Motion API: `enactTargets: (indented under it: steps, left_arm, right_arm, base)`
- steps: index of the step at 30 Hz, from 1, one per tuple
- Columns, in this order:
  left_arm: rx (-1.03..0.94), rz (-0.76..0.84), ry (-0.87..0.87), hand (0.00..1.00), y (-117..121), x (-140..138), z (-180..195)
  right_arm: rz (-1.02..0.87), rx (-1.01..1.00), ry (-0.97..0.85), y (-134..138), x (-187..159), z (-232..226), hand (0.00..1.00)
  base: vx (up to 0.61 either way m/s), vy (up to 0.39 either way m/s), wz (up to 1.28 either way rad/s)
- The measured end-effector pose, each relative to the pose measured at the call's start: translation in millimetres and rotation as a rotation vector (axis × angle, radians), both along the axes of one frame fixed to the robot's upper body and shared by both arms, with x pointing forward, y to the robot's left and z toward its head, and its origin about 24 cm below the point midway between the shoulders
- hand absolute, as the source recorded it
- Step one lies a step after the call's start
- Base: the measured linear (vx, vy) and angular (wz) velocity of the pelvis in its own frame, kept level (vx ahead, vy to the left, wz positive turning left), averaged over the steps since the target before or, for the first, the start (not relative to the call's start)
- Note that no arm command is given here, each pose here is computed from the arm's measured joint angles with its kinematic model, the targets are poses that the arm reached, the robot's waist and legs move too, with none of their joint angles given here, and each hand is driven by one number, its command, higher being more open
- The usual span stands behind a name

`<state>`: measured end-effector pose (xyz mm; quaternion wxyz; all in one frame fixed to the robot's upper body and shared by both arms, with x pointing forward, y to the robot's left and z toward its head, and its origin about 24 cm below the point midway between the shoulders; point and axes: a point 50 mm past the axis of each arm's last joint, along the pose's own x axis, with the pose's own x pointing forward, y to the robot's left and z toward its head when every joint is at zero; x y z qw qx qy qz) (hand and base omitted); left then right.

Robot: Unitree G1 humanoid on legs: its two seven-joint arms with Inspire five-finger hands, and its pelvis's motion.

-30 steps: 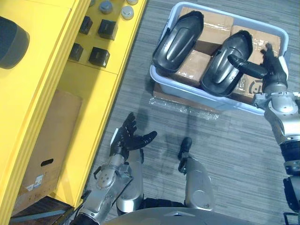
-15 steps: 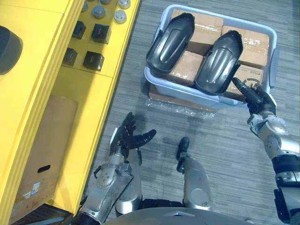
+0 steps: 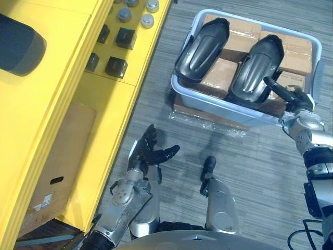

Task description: Walk over and take three plastic housings, then place them on the shelf

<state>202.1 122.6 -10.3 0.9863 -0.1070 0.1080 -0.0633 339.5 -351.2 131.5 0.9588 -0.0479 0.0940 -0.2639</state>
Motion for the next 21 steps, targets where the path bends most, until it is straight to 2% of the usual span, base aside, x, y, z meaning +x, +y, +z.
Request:
enactTargets:
  steps: [12, 21]
  left_arm:
    - [-0.040, -0.043, -0.010, 1.00, -17, 3, 3]
    - [-0.052, -0.053, -0.010, 1.00, -21, 2, 4]
  right_arm:
    - [-0.034, -0.046, 0.030, 0, 11, 24, 1.00]
    - [-0.031, -0.051, 0.011, 2, 15, 32, 1.00]
  base:
    - [-0.01, 0.025, 0.00]
    - [0.00, 0.006, -0.01]
